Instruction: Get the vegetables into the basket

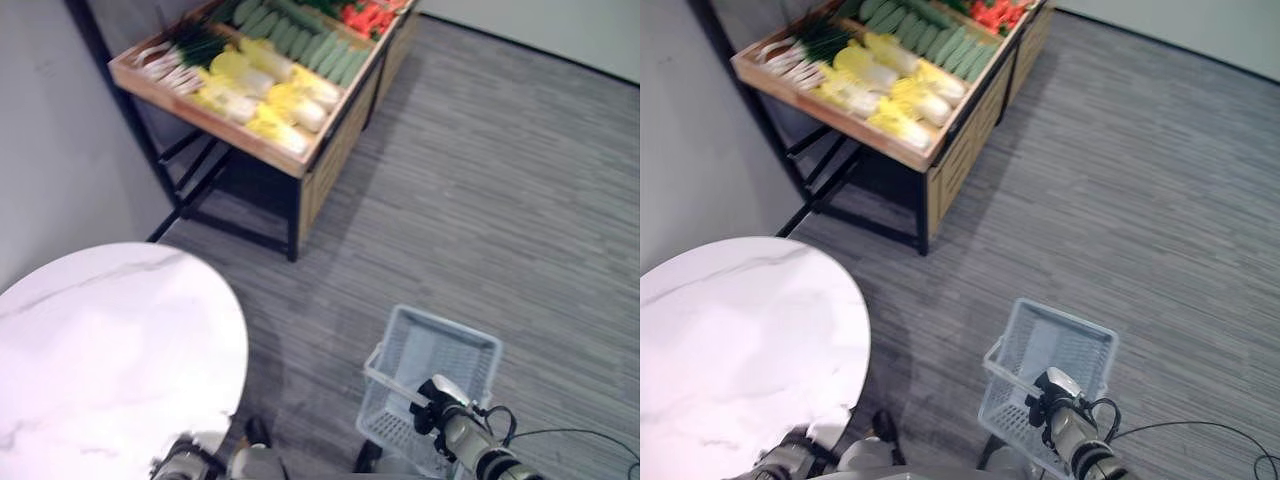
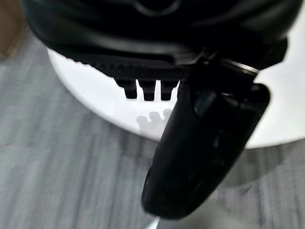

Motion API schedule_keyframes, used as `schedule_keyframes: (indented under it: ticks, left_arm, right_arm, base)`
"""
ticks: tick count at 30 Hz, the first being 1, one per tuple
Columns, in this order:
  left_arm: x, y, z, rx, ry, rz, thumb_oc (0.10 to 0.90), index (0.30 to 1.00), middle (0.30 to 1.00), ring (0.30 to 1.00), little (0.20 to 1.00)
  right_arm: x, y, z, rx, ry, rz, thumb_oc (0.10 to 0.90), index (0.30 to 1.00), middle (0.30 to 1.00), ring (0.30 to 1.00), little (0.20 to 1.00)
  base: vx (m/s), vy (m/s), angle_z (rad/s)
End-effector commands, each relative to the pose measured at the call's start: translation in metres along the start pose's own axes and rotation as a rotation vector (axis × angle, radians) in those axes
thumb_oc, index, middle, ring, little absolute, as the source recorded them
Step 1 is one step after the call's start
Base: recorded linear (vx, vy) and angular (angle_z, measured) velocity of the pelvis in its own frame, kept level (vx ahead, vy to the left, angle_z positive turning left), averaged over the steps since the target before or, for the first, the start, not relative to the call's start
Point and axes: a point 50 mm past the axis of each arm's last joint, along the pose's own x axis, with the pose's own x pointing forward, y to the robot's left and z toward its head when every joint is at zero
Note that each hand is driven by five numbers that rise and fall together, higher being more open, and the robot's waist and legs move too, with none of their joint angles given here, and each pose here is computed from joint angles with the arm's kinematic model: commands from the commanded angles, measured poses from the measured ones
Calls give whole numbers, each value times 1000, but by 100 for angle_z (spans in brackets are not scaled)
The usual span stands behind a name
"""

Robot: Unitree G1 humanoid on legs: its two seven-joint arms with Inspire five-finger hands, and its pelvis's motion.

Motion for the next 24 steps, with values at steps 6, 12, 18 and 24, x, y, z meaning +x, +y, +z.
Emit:
schedule_keyframes:
  ticks: [6,12,18,24]
  left_arm:
    - [-3,1,27,43,-62,19,900,1000,1000,1000,1000]
    - [-4,2,37,33,-91,22,900,1000,1000,1000,1000]
    - [-6,2,43,-41,-92,28,900,1000,1000,1000,1000]
    - [-8,-5,47,-37,-111,14,900,1000,1000,1000,1000]
  right_arm:
    - [5,-32,14,77,-53,-135,400,300,300,300,300]
    - [5,-40,17,103,-69,-160,400,300,300,300,300]
    - [5,-45,14,84,-65,-180,400,300,300,300,300]
    - [5,-54,19,79,-89,-211,400,300,300,300,300]
  base:
    - [16,-127,18]
    - [-7,-41,-20]
    - [25,-237,-24]
    - [92,71,-32]
